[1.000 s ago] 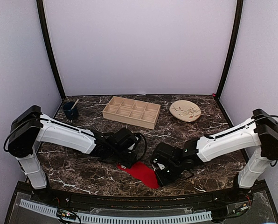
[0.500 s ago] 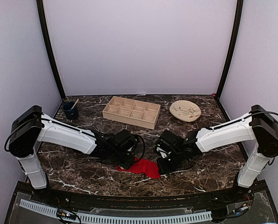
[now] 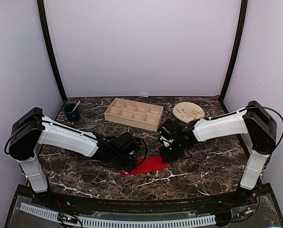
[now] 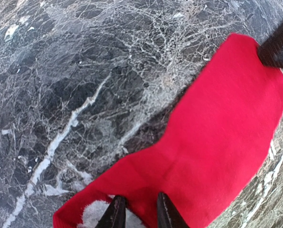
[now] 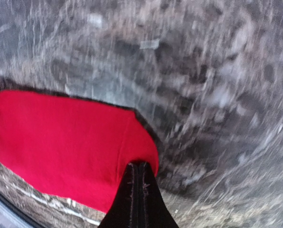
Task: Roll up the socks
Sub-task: Rotate the sock at the center of the board.
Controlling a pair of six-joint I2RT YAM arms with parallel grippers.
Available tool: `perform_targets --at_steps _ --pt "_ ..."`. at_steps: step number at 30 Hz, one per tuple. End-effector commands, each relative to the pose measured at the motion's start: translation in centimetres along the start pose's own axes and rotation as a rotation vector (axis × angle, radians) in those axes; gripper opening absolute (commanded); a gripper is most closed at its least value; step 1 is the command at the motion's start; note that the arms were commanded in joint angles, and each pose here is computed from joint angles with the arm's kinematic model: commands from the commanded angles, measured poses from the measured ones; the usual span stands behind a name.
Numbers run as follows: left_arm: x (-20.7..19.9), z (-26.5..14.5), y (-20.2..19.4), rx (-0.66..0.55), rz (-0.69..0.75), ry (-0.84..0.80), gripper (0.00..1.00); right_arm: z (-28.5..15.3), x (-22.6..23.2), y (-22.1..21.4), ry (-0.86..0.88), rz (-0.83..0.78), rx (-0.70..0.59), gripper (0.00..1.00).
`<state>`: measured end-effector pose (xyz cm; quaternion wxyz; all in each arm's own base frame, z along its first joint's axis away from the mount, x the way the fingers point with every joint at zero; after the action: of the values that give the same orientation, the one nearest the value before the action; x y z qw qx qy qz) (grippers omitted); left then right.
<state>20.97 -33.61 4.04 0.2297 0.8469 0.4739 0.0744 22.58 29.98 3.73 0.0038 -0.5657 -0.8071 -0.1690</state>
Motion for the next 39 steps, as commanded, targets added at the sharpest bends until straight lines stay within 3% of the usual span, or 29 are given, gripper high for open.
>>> perform_targets --at_steps 1,22,39 --pt "-0.2 -1.2 -0.1 0.005 -0.019 -0.02 0.25 1.8 -3.1 0.0 -0.13 -0.019 0.054 0.0" --pt "-2.3 -1.9 0.6 -0.02 -0.043 -0.146 0.26 3.9 -2.0 10.7 -0.162 -0.131 -0.063 0.0" --pt "-4.5 -1.1 0.4 -0.009 -0.042 -0.255 0.26 5.2 2.5 14.6 -0.026 -0.238 -0.097 0.0"
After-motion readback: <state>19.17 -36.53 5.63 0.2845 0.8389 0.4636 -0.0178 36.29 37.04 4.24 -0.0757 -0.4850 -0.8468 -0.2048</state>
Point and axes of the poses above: each gripper's point midway between its finger pads, its own z axis out along the fingers, its own x axis along the line the jaws close on, y = z × x, the point moved 2 cm from there along -z, back along the fingers
